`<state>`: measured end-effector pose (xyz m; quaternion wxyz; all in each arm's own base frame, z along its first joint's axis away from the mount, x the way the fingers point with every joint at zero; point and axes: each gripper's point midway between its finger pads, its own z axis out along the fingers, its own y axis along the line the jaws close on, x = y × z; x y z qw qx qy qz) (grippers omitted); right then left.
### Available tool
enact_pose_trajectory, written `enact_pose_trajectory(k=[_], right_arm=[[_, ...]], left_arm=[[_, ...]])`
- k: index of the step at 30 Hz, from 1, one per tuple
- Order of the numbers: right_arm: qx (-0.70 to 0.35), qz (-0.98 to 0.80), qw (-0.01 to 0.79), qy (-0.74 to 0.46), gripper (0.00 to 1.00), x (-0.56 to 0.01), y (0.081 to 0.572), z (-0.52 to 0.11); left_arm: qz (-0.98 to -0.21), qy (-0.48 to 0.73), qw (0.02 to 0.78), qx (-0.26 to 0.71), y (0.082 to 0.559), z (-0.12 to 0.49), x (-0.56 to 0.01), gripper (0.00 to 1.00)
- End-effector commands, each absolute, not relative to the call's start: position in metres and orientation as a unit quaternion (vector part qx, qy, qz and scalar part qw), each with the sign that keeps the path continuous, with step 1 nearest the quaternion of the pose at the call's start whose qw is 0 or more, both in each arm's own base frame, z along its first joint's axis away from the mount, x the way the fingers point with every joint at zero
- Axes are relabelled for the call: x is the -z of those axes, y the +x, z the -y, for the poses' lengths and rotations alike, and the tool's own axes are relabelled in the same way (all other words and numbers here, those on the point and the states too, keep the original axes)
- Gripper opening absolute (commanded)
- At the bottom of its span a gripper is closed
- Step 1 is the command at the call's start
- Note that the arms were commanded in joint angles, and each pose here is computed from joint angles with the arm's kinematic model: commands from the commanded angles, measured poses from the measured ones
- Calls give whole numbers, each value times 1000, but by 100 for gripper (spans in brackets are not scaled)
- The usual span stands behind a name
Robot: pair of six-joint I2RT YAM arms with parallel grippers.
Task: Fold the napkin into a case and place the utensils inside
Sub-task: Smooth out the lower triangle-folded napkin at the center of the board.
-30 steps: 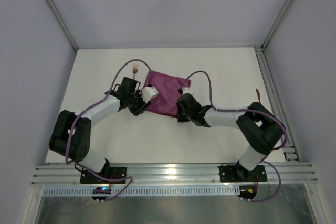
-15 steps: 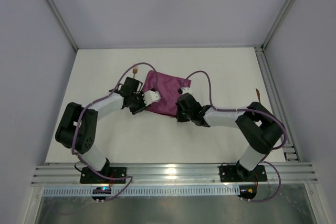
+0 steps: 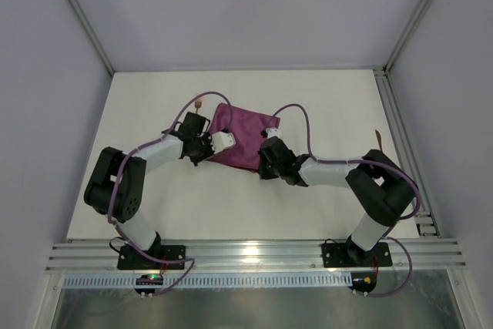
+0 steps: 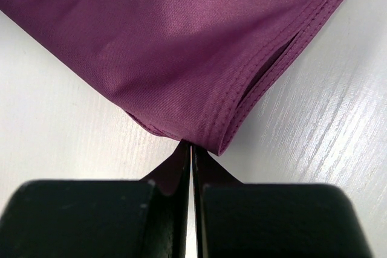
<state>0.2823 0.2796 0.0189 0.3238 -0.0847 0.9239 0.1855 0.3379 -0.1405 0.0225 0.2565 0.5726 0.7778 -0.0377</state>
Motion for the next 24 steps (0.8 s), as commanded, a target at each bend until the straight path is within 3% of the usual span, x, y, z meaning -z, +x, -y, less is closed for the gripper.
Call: enact_pose_trajectory(k=[1,7,20,24], right_arm=[[-178,-925,324,-88,3,-19,284,-278],[-173,-926,324,-86,3,-19,284,-273],[-184,-923,324,-95,3,-24,287,-276],[-183,-922,327,-99,13,-30,284,-273]], left_arm=[[-777,561,285,6,361,138,-36,0],[-778,538,322,-37,382,124,-53,0],[-791,537,293,-14,372,125,-35,2],[-795,534,286,-12,370,124,-29,4]])
